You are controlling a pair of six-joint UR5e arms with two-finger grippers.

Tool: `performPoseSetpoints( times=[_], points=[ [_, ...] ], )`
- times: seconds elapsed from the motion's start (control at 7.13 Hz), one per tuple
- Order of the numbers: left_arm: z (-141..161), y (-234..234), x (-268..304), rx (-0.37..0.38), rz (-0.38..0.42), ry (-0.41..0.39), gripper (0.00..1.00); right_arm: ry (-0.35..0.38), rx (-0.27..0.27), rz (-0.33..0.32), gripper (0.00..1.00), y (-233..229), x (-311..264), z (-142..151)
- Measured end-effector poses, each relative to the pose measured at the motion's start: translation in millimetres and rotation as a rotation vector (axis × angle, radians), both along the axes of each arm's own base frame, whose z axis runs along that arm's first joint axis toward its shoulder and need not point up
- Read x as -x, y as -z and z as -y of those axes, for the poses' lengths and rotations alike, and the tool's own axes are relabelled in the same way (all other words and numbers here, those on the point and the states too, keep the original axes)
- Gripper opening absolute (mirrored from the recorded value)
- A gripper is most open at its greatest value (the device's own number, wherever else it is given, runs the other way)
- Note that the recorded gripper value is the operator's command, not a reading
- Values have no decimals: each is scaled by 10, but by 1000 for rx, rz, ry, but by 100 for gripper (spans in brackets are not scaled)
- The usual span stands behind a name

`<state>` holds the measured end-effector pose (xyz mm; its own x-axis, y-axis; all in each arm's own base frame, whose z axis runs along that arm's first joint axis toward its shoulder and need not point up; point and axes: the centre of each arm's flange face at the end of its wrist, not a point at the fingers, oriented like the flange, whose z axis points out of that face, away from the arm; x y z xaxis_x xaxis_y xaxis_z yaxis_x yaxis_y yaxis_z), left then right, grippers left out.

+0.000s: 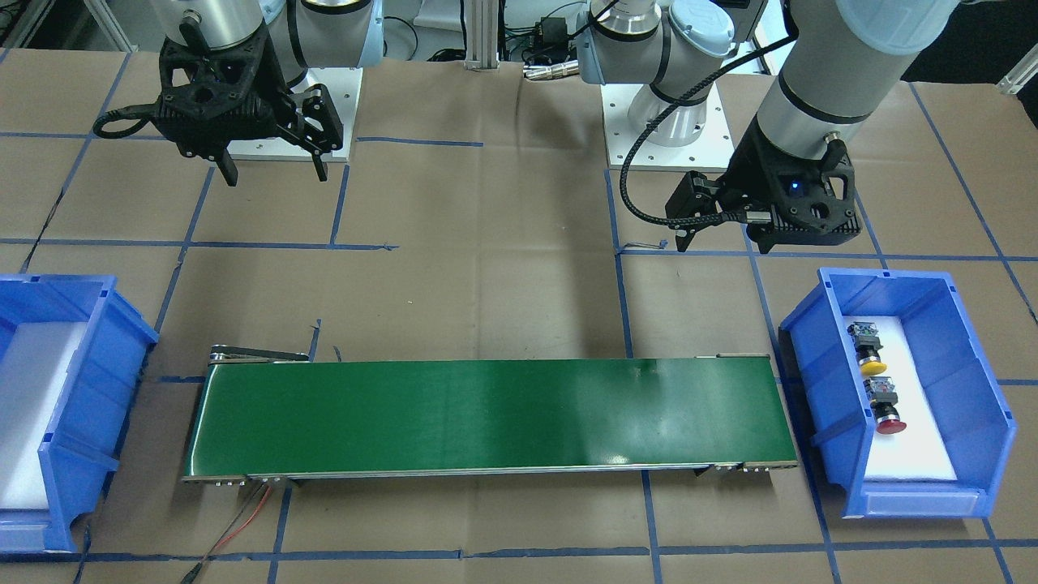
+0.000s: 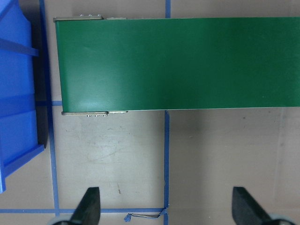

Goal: Transport two buttons from left to right
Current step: 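Move the left gripper over the blue bin holding the buttons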

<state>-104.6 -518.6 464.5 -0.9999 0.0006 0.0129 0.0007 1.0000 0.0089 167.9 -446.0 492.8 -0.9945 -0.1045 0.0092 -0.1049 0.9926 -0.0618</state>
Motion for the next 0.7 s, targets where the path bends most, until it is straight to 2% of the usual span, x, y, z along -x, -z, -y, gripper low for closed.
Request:
performPoseSetpoints(
  times=[0.7],
  points=[
    [54,48,-176,-10,3,6,100,-1,-3,-1,100,8,-1,-5]
  ],
)
